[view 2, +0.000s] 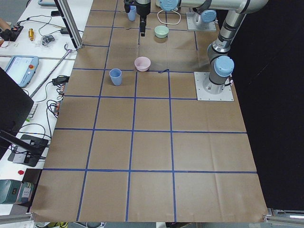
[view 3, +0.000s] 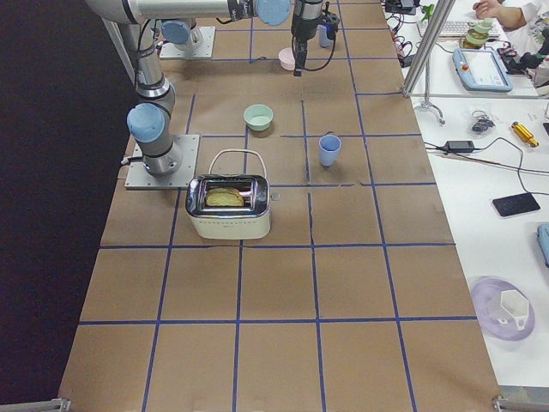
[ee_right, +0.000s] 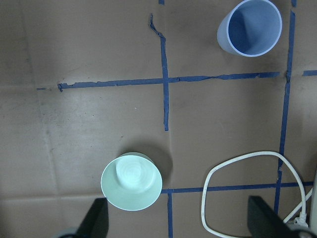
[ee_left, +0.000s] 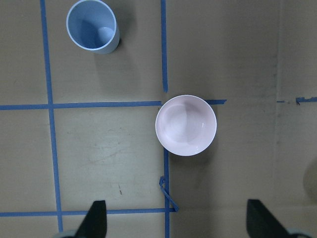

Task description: Stack blue cups with both arms

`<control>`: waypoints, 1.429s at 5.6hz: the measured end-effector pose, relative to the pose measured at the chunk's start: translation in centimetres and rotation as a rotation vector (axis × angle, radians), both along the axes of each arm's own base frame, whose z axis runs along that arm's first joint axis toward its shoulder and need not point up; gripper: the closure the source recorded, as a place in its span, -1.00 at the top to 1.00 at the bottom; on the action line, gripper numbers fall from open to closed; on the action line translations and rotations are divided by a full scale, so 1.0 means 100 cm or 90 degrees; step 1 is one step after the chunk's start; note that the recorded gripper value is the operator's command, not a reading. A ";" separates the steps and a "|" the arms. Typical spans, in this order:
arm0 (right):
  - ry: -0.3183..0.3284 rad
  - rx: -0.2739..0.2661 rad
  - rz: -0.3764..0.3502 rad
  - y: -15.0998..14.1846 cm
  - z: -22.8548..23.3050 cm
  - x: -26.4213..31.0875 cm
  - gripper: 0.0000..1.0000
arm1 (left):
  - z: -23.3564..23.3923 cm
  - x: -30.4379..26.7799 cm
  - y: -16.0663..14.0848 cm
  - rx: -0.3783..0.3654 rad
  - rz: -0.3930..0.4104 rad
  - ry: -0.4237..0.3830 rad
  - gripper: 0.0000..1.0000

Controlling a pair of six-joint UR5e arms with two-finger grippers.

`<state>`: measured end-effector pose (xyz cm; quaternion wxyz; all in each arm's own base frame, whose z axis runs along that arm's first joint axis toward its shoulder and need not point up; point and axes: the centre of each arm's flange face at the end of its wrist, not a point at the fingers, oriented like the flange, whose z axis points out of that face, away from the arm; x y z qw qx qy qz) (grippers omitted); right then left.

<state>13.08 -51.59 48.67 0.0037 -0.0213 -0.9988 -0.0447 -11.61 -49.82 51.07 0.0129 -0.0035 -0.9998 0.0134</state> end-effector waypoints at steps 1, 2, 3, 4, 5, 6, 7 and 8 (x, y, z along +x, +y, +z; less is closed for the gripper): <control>0.000 -0.011 -0.002 -0.008 -0.001 -0.005 1.00 | -0.002 0.010 -0.009 -0.001 0.010 0.003 0.99; 0.000 -0.030 -0.012 -0.026 -0.002 -0.024 1.00 | -0.013 0.019 -0.025 -0.003 0.013 0.005 0.99; 0.000 -0.034 -0.015 -0.049 -0.005 -0.056 1.00 | -0.033 0.024 -0.048 -0.013 0.010 0.002 0.99; -0.002 -0.039 -0.004 -0.080 -0.011 -0.091 1.00 | -0.063 0.028 -0.080 -0.032 0.006 -0.003 0.99; -0.001 -0.050 0.017 -0.115 -0.017 -0.121 1.00 | -0.105 0.032 -0.115 -0.051 0.003 -0.006 0.99; -0.002 -0.050 0.038 -0.142 -0.029 -0.145 1.00 | -0.148 0.035 -0.142 -0.056 0.002 -0.007 0.99; -0.008 -0.038 0.054 -0.155 -0.050 -0.164 1.00 | -0.186 0.042 -0.158 -0.050 0.007 -0.007 0.99; -0.014 -0.020 0.059 -0.158 -0.077 -0.173 1.00 | -0.217 0.052 -0.168 -0.046 0.015 -0.008 0.99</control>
